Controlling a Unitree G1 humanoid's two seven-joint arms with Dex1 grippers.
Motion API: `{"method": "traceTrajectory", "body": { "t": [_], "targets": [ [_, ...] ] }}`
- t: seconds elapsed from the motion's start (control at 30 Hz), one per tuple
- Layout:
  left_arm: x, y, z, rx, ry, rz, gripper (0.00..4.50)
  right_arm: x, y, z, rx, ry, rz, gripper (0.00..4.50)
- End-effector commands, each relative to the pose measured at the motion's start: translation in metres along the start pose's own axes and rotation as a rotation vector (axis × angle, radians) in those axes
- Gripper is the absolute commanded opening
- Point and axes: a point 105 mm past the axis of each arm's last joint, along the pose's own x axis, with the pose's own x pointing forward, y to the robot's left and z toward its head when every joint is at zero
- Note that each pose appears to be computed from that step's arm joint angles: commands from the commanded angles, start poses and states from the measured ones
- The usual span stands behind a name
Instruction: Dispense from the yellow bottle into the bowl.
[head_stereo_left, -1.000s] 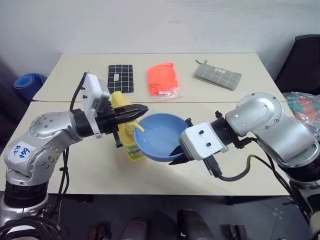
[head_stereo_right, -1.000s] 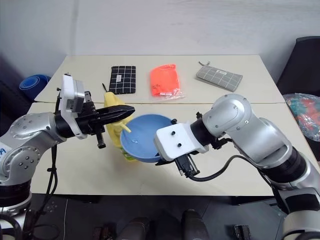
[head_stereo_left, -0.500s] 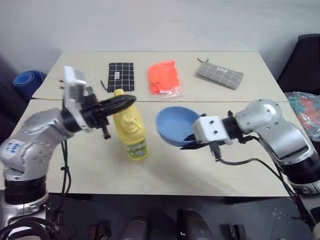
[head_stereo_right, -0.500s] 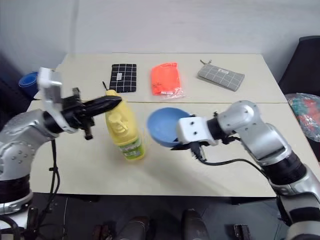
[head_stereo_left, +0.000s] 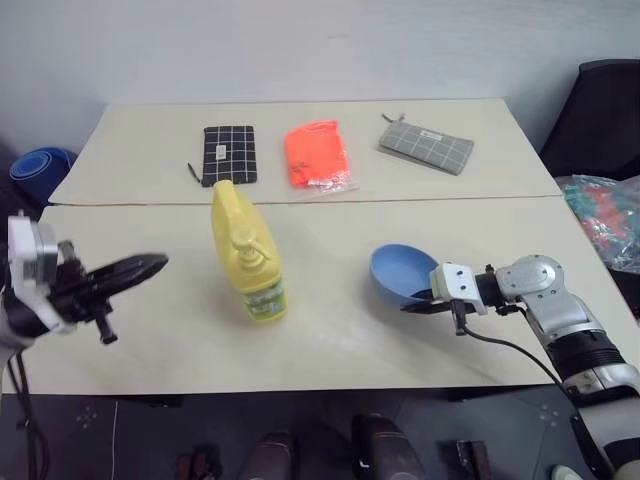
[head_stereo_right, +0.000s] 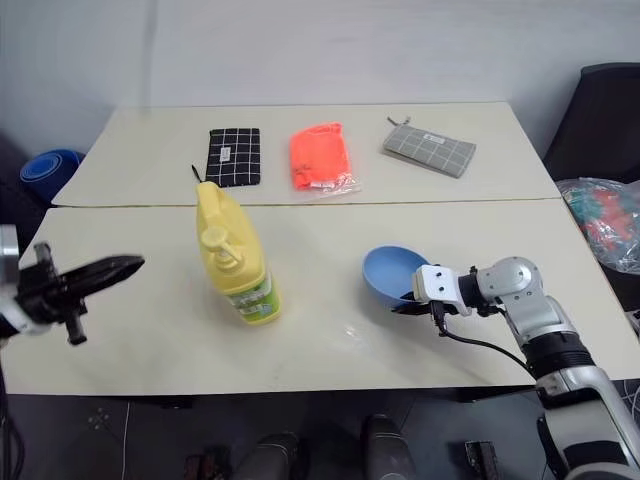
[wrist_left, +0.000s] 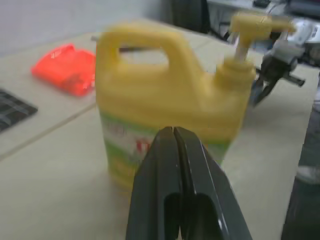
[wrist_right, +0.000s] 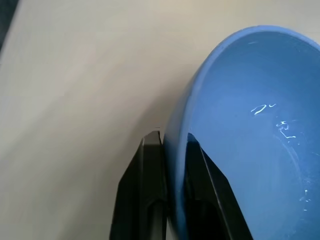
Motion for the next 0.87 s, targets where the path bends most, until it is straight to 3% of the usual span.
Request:
{"method": "traceTrajectory", "body": {
  "t": [0.03, 0.07, 0.1, 0.33, 0.43, 0.47, 0.57, 0.73, 0.87],
  "targets": [
    [-0.003, -0.007, -0.008, 0.030, 0.022, 0.023, 0.87, -0.004, -0.006, -0.007, -0.039, 0.010, -0.045, 0.00],
    [-0.003, -0.010, -0.019, 0.014, 0.045, 0.026, 1.13, -0.005, -0.007, -0.008, -0.035, 0.003, -0.062, 0.00],
    [-0.002, -0.012, -0.026, 0.008, 0.061, 0.028, 1.46, -0.006, -0.007, -0.009, -0.034, -0.001, -0.073, 0.65],
    [0.002, -0.021, -0.056, -0.019, 0.077, 0.030, 3.57, -0.034, 0.007, 0.029, -0.058, -0.278, -0.180, 2.92],
    [0.001, -0.031, -0.063, 0.019, 0.083, -0.005, 4.49, -0.054, 0.022, 0.045, 0.062, -0.425, -0.242, 4.00],
    [-0.002, -0.033, -0.067, 0.031, 0.088, 0.008, 4.50, -0.063, 0.027, 0.044, 0.115, -0.451, -0.298, 4.32],
    [-0.011, -0.037, -0.082, 0.046, 0.134, 0.055, 4.50, -0.076, 0.054, 0.031, 0.163, -0.400, -0.348, 4.46],
    [-0.020, -0.043, -0.101, 0.089, 0.194, 0.083, 4.50, -0.059, 0.115, 0.011, 0.101, -0.282, -0.225, 4.46],
    [-0.015, -0.043, -0.109, 0.134, 0.224, 0.116, 4.50, -0.046, 0.122, 0.009, 0.092, -0.283, -0.274, 4.46]
  ]
}}
